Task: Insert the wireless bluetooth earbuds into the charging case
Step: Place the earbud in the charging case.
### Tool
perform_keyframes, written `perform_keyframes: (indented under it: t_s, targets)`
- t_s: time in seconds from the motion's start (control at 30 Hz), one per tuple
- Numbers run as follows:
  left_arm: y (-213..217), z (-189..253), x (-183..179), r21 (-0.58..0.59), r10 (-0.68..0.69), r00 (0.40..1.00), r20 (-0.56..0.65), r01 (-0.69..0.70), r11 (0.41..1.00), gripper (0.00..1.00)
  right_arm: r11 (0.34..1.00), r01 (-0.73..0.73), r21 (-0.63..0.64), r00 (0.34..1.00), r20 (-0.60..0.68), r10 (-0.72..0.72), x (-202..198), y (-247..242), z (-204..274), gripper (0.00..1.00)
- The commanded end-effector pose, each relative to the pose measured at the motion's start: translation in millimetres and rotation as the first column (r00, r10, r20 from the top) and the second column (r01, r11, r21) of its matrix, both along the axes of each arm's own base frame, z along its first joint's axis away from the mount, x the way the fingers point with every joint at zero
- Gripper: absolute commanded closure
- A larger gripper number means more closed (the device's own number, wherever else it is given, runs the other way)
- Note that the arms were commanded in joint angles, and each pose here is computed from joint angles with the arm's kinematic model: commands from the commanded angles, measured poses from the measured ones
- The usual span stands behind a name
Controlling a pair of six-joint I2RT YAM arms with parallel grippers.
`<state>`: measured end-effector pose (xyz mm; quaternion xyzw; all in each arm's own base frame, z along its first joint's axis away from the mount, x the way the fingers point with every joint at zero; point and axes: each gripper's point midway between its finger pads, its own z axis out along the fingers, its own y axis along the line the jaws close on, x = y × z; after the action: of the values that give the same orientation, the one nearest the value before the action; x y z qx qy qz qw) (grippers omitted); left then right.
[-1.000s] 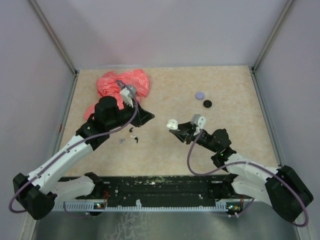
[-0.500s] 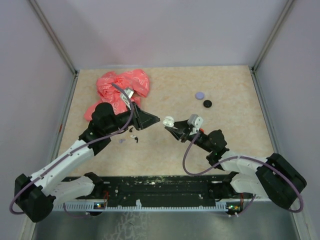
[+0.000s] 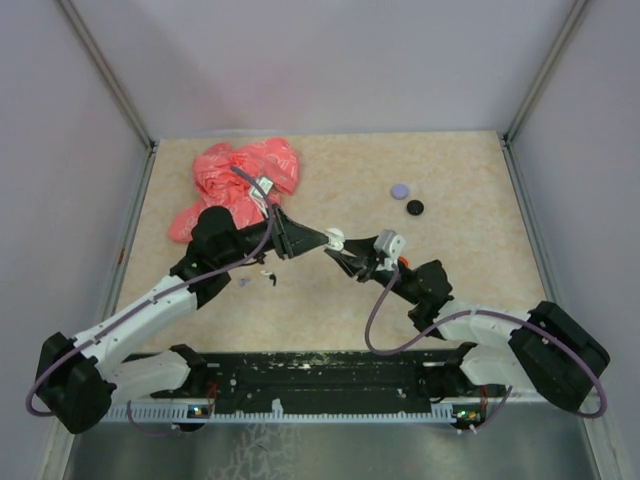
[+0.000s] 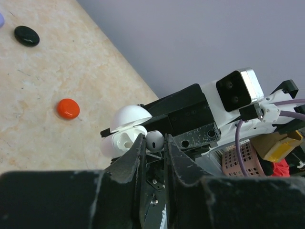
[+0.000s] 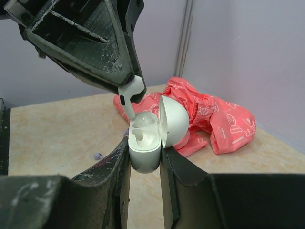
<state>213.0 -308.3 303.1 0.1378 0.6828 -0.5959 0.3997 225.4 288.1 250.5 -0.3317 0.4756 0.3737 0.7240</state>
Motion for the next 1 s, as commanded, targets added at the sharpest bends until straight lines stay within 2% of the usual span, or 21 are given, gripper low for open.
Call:
perform_keyframes:
  t_s: [0.0, 0.2, 0.97]
  targets:
    - [-9, 10, -6, -0.050, -0.047, 0.999, 0.018, 0.048, 0.998, 0.80, 0.997, -0.001, 0.073, 0.996, 0.085, -0.005, -1, 3, 34, 1.00]
    - [-17, 12, -11, -0.068, -0.074, 0.997, 0.014, 0.075, 0.995, 0.80, 0.998, 0.008, 0.063, 0.996, 0.094, -0.014, -1, 3, 33, 1.00]
    - [-19, -17, 0, 0.013, -0.014, 0.999, -0.031, 0.014, 1.000, 0.80, 0.997, -0.002, 0.076, 0.994, 0.113, -0.007, -5, 1, 39, 1.00]
